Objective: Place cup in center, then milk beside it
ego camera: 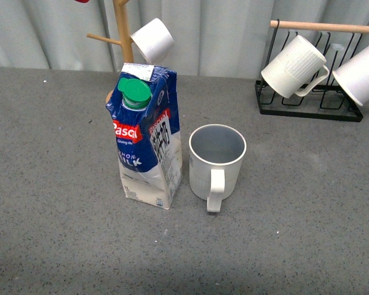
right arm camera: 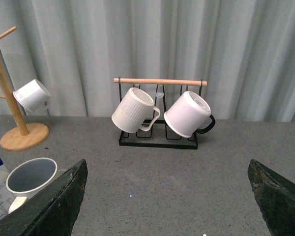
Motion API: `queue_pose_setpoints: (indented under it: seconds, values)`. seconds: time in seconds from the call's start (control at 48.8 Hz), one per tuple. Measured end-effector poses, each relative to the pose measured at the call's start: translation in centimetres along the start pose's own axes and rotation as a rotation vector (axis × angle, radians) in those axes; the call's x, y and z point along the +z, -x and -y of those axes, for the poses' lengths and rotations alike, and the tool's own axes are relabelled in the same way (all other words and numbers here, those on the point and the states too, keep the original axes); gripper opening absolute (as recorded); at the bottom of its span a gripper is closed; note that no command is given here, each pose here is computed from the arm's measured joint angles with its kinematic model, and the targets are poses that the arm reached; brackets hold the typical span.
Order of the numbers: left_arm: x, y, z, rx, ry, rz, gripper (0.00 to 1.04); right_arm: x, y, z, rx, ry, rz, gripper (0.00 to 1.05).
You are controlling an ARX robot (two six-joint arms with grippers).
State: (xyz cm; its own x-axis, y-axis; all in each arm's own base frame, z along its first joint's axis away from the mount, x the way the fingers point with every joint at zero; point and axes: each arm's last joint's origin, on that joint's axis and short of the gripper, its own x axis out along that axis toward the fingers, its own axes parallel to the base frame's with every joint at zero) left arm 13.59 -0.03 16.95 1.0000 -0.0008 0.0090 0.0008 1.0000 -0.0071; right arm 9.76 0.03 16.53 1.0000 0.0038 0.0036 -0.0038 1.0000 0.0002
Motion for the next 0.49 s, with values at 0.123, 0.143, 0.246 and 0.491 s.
queue_pose_setpoints:
  seconds: [0.123,0.143,0.246,0.491]
  values:
    - [0.2,0.4,0.0,0.000,0.000,0.005,0.04,0.0,0.0,0.0,0.000,0.000,0.000,0.95]
    - [0.2,0.5,0.0,0.000,0.000,0.006,0.04,0.0,0.0,0.0,0.000,0.000,0.000,0.95]
    - [0.3,0.9,0.0,0.000,0.000,0.009,0.04,0.0,0.0,0.0,0.000,0.000,0.000,0.95]
    - [0.4,1.8,0.0,0.000,0.000,0.014,0.04,0.0,0.0,0.0,0.000,0.000,0.000,0.95]
